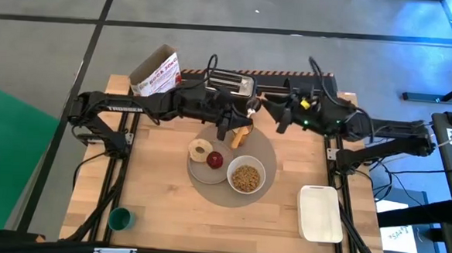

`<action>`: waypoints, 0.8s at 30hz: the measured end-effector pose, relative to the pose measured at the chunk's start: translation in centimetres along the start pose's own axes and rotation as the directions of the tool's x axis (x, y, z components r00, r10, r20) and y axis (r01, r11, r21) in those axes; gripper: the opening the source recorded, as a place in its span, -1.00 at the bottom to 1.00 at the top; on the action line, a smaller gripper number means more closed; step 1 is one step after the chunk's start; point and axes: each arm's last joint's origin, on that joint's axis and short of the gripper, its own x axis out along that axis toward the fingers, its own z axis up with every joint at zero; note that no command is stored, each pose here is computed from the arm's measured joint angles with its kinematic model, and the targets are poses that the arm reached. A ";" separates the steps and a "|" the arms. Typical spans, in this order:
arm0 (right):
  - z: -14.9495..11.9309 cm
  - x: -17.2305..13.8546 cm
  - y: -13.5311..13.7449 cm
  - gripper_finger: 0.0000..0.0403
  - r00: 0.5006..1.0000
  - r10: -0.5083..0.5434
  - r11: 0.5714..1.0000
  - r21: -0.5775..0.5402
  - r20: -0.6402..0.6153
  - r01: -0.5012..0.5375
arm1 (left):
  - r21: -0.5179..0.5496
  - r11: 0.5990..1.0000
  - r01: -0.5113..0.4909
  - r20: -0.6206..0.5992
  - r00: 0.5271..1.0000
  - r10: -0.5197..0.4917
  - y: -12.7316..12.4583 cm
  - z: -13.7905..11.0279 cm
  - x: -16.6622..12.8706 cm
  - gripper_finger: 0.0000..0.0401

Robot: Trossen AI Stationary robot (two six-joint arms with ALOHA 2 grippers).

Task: Arrange a breakfast setting
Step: Put the yellow spoon on the placemat to the right of the white bowl

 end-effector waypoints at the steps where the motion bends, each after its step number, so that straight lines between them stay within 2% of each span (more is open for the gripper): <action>1: -0.2 0.3 0.1 -0.12 1.000 0.015 1.000 0.004 0.006 -0.015 | -0.001 1.000 -0.005 0.011 1.000 0.005 0.0 0.1 0.0 -0.86; 12: -1.0 1.7 -0.1 -0.12 0.999 0.028 0.999 -0.022 -0.016 -0.029 | 0.002 1.000 -0.019 0.034 0.999 0.019 0.1 0.3 -0.1 -0.86; 15: -0.4 1.0 -0.1 -0.12 1.000 0.005 0.999 -0.054 0.021 -0.004 | 0.003 0.999 -0.033 0.044 0.999 0.033 0.3 0.5 -0.1 -0.86; 20: 1.9 -1.2 0.1 -0.12 0.992 0.048 0.998 -0.051 0.116 -0.042 | -0.008 0.999 -0.052 0.055 0.997 0.052 0.9 0.9 -0.3 -0.86; 24: 2.0 -1.6 0.2 -0.12 0.991 0.098 0.993 -0.068 0.092 -0.092 | -0.016 0.999 -0.045 0.050 0.998 0.046 1.2 1.0 -0.3 -0.86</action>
